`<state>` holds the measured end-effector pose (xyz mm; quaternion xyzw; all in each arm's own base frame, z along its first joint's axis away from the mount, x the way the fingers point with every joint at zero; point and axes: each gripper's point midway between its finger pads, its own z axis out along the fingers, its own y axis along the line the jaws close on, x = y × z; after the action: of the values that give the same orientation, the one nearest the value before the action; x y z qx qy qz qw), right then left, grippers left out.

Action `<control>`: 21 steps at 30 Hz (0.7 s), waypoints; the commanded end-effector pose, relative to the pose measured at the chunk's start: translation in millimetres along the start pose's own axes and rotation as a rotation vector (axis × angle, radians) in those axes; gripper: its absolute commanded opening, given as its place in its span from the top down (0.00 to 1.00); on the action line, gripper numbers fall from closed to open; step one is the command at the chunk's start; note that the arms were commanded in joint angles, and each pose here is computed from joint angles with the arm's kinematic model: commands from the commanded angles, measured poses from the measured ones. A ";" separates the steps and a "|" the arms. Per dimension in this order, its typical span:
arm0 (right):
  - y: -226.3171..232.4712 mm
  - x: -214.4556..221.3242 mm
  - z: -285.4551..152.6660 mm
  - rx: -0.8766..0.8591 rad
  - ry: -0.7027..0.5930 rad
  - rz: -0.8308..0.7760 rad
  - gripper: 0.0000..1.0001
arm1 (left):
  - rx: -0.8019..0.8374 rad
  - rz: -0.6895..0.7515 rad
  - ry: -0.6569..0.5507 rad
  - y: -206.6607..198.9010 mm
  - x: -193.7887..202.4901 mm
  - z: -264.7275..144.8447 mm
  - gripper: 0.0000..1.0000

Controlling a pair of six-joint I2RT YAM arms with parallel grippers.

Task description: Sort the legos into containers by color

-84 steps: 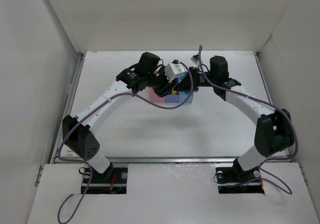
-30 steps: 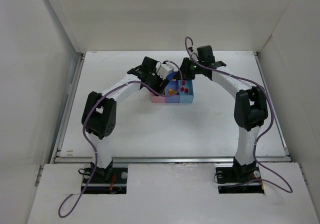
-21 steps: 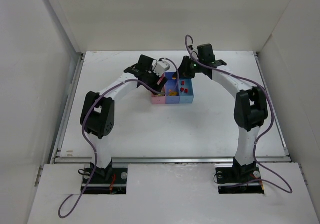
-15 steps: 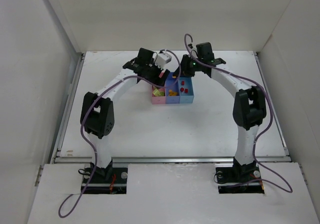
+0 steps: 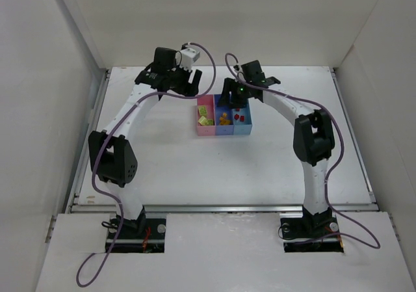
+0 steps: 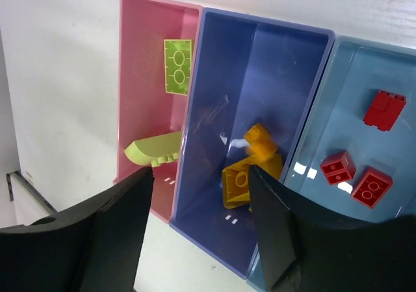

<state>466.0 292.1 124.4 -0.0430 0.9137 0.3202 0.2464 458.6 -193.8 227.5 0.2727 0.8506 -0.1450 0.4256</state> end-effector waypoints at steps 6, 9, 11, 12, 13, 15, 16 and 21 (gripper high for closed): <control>39.5 -22.5 -22.9 -0.063 -0.070 -0.091 0.31 | -0.052 -0.053 -0.014 8.5 6.6 -22.1 0.26; 42.6 -25.8 -34.9 -0.049 -0.086 -0.102 0.31 | -0.064 -0.051 -0.021 10.0 5.8 -23.9 0.26; 37.4 -36.6 -51.4 -0.049 -0.117 -0.092 0.31 | -0.095 -0.053 -0.030 17.4 3.5 -29.8 0.26; 40.6 -45.8 -73.4 -0.053 -0.157 -0.095 0.31 | -0.116 -0.056 -0.040 23.1 1.0 -35.6 0.26; 36.8 -55.0 -88.6 -0.050 -0.194 -0.091 0.31 | -0.162 -0.066 -0.035 35.7 3.3 -38.4 0.26; -3.8 -78.4 -126.1 0.046 -0.296 -0.039 0.31 | -0.238 -0.076 -0.068 55.6 -4.1 -56.0 0.26; -6.5 -92.2 -164.8 0.083 -0.386 -0.052 0.31 | -0.306 -0.101 -0.068 69.6 -0.7 -62.8 0.26; -124.1 -97.7 -303.3 0.608 -0.649 0.075 0.23 | -0.552 -0.245 -0.117 125.8 15.6 -103.5 0.16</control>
<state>475.4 91.7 268.4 0.0920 0.8696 0.1935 0.4448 459.0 -83.6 241.1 0.1277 0.8777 -0.0301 0.4609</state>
